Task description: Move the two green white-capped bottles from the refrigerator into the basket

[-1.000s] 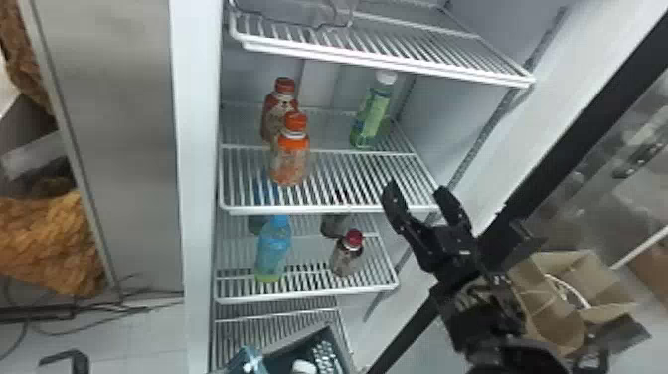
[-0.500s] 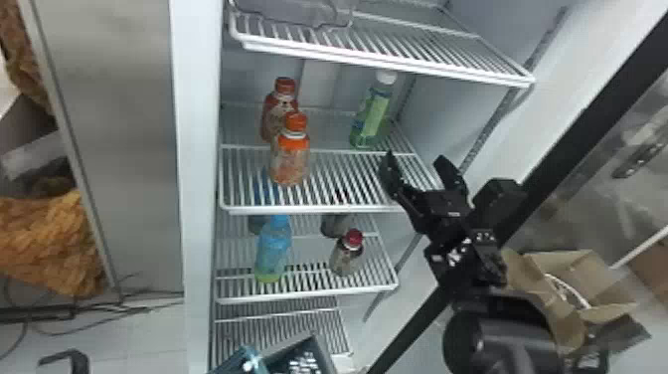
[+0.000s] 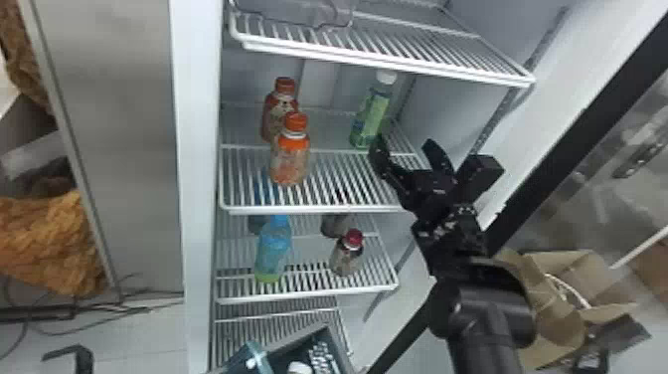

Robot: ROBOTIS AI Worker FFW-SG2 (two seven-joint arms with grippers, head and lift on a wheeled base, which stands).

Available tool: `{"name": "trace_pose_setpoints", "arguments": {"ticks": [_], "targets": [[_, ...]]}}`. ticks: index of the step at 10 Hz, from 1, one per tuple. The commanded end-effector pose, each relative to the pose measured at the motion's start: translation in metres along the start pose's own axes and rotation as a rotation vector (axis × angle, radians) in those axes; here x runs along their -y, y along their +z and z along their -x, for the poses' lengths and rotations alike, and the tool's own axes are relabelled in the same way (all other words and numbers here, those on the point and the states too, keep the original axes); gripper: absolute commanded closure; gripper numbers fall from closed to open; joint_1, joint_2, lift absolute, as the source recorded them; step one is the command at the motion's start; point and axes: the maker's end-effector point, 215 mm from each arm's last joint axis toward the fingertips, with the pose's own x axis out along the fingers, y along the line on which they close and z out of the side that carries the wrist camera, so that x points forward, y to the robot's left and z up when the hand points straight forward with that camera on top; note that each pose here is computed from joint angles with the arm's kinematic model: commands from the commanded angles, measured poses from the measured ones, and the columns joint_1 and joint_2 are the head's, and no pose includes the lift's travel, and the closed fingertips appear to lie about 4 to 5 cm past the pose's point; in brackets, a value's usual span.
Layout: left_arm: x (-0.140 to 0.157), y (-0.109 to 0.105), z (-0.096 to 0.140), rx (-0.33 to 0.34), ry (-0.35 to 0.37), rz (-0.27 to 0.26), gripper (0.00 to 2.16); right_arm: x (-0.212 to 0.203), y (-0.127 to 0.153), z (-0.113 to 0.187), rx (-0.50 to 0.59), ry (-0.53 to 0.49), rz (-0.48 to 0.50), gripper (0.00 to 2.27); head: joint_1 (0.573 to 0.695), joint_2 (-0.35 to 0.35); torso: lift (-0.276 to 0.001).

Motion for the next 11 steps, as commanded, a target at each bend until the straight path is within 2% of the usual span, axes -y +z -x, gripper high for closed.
{"name": "trace_pose_setpoints", "arguments": {"ticks": [1,5,11], "targets": [[0.001,0.001,0.0,0.0,-0.003,-0.001,1.21,-0.007,-0.004,-0.012,-0.005,0.014,-0.005,0.03,0.695,-0.35,-0.004],[0.002,0.0,-0.003,-0.007,-0.004,-0.003,1.21,-0.015,-0.016,-0.029,-0.028,0.005,-0.02,0.03,0.695,-0.35,-0.004],[0.004,-0.001,-0.007,-0.012,-0.015,0.002,1.21,-0.004,-0.01,-0.071,-0.022,-0.049,0.0,0.03,0.695,-0.35,-0.004]]}}
